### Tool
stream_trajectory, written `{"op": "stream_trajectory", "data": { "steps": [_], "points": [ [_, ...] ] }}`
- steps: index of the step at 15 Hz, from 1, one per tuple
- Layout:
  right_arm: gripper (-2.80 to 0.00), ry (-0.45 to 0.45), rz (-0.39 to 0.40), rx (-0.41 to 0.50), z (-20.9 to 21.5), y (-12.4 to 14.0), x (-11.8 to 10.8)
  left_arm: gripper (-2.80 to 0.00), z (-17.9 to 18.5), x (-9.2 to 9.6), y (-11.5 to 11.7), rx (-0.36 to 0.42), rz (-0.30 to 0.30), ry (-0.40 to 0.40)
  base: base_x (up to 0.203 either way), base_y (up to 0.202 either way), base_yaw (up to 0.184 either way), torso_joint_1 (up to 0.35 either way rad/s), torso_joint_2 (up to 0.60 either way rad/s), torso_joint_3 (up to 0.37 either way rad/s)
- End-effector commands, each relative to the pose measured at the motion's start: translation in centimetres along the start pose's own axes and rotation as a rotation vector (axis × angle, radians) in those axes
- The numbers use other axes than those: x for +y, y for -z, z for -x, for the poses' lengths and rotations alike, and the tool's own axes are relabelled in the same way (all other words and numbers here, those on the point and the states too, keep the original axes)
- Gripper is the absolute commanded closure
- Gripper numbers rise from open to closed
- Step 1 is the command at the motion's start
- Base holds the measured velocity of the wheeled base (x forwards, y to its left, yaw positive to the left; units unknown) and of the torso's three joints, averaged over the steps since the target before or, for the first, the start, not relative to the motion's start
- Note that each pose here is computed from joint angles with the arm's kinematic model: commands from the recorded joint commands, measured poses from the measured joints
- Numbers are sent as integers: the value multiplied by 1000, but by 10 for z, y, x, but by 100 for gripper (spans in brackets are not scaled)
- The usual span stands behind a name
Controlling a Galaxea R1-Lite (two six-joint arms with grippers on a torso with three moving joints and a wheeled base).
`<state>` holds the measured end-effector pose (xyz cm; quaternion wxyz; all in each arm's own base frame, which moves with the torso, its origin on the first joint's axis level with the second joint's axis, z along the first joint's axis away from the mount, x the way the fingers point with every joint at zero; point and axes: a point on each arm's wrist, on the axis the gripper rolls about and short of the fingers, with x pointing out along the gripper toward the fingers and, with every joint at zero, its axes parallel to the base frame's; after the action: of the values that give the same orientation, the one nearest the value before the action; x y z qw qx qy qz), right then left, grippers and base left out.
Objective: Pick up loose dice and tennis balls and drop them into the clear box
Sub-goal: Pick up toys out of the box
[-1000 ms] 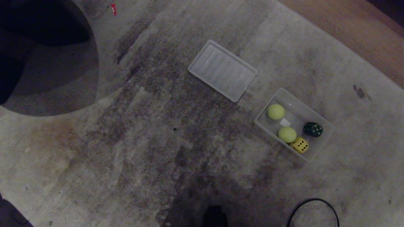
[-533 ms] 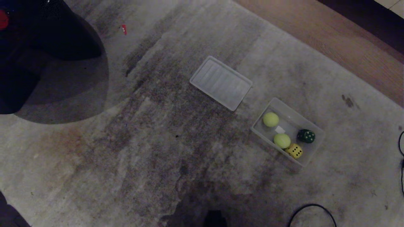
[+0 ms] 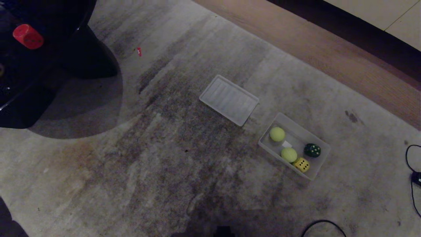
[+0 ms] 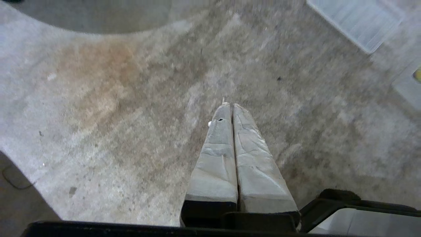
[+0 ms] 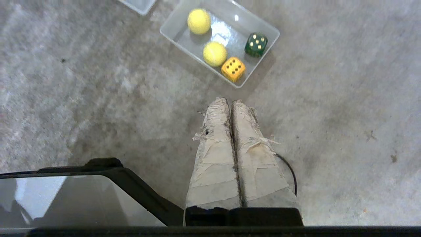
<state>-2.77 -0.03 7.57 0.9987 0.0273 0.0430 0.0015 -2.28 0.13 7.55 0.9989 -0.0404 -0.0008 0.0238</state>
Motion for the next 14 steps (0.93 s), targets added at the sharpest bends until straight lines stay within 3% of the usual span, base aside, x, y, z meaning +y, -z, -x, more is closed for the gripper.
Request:
{"op": "stream_trajectory", "data": {
  "steps": [1,14],
  "points": [
    [0,-1,0,3,0,0,0,0,0,0,0,3,0,-2,0,0,0,-2,-1,215],
    [0,-1,0,3,0,0,0,0,0,0,0,3,0,-2,0,0,0,2,1,200]
  ]
}}
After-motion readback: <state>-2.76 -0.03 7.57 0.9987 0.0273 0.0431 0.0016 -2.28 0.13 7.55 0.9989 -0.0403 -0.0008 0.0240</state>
